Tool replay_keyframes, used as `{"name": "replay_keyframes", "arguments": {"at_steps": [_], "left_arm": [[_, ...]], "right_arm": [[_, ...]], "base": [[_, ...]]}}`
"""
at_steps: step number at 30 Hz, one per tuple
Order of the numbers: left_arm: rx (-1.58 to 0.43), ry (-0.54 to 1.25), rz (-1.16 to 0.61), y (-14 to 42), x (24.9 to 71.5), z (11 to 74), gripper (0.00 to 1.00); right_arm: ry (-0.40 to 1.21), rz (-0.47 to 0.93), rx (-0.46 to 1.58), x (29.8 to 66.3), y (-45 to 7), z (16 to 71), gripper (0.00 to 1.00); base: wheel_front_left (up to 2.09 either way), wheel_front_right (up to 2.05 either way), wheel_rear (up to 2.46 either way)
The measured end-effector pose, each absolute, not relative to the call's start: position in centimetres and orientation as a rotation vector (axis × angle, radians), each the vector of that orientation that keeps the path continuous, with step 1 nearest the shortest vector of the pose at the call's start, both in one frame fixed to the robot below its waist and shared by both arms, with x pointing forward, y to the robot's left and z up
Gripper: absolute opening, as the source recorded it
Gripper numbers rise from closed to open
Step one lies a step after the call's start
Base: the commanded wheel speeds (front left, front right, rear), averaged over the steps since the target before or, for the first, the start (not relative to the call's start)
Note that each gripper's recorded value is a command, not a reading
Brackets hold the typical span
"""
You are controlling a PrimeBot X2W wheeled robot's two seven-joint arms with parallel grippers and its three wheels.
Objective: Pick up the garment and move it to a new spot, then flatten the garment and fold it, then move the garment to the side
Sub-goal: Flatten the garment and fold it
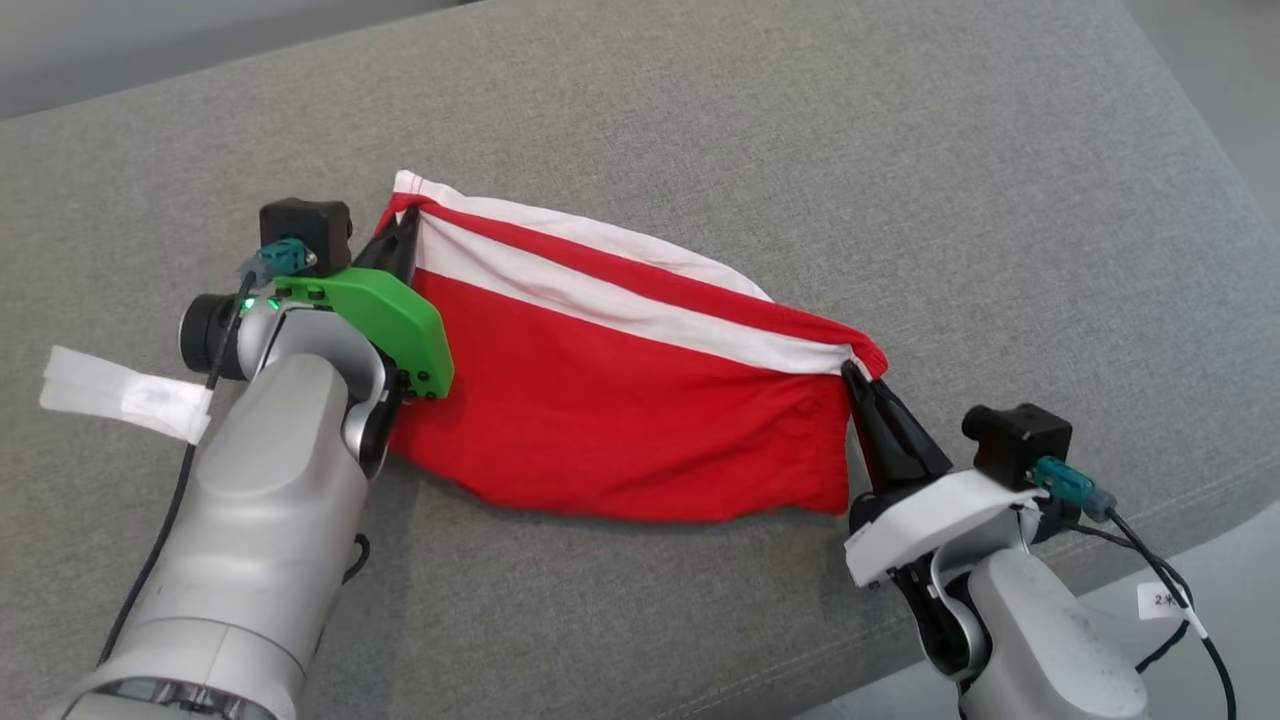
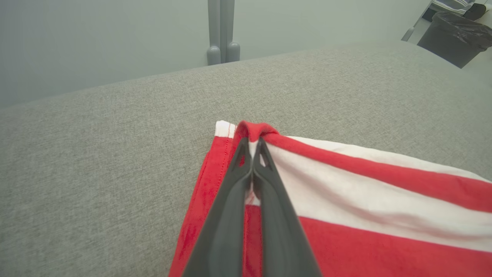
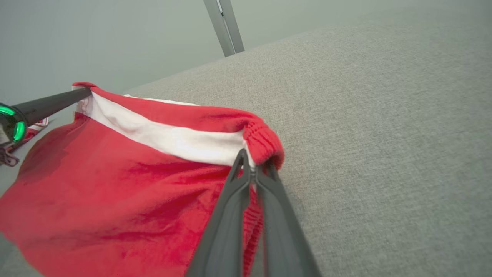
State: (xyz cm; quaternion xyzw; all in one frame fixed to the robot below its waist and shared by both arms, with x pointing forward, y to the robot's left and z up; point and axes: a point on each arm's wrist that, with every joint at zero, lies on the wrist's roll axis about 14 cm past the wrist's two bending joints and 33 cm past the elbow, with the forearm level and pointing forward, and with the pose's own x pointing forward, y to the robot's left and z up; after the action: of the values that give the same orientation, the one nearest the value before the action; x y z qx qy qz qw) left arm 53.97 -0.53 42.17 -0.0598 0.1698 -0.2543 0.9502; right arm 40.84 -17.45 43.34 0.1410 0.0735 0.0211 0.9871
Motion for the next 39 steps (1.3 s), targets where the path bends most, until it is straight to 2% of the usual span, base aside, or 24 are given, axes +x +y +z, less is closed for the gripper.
{"name": "replay_keyframes", "arguments": {"at_steps": [13, 14, 15, 16, 17, 18, 19, 20, 21, 30, 39], "left_arm": [[-0.095, 0.419, -0.519, -1.7, 55.8, 39.4, 0.0], [-0.093, 0.423, -0.518, -1.7, 55.8, 39.3, 0.0], [-0.091, 0.425, -0.514, -1.6, 55.8, 39.3, 0.0], [-0.087, 0.425, -0.509, -1.5, 55.9, 39.3, 0.0], [-0.083, 0.424, -0.504, -1.4, 56.0, 39.4, 0.0], [-0.08, 0.423, -0.498, -1.3, 56.0, 39.4, 0.13], [-0.076, 0.423, -0.49, -1.2, 56.1, 39.5, 0.31], [-0.068, 0.425, -0.476, -0.9, 56.1, 39.4, 0.62], [-0.066, 0.425, -0.476, -0.9, 56.1, 39.5, 1.0], [-0.067, 0.4, -0.481, -1.1, 56.1, 40.3, 1.0], [-0.089, 0.392, -0.464, -0.1, 54.8, 41.2, 1.0]], "right_arm": [[0.199, 0.036, 0.276, 42.6, -18.0, 41.8, 0.0], [0.197, 0.037, 0.276, 42.6, -18.0, 41.9, 0.11], [0.197, 0.038, 0.276, 42.7, -18.0, 41.9, 0.34], [0.198, 0.04, 0.276, 42.7, -17.9, 41.9, 0.47], [0.198, 0.042, 0.276, 42.7, -17.9, 41.9, 0.84], [0.198, 0.045, 0.275, 42.7, -17.8, 41.9, 1.0], [0.196, 0.047, 0.275, 42.7, -17.7, 42.0, 1.0], [0.193, 0.048, 0.275, 42.7, -17.7, 42.1, 1.0], [0.191, 0.05, 0.275, 42.7, -17.7, 42.2, 1.0], [0.155, 0.057, 0.273, 42.9, -17.5, 43.3, 1.0], [0.117, -0.03, 0.258, 41.2, -20.1, 44.0, 1.0]], "base": [[0.0, 0.0, 0.0], [0.0, 0.0, 0.0], [0.0, 0.0, 0.0], [0.0, 0.0, 0.0], [0.0, 0.0, 0.0], [0.0, 0.0, 0.0], [0.0, 0.0, 0.0], [0.0, 0.0, 0.0], [0.0, 0.0, 0.0], [0.0, 0.0, 0.0], [0.0, 0.0, 0.0]]}}
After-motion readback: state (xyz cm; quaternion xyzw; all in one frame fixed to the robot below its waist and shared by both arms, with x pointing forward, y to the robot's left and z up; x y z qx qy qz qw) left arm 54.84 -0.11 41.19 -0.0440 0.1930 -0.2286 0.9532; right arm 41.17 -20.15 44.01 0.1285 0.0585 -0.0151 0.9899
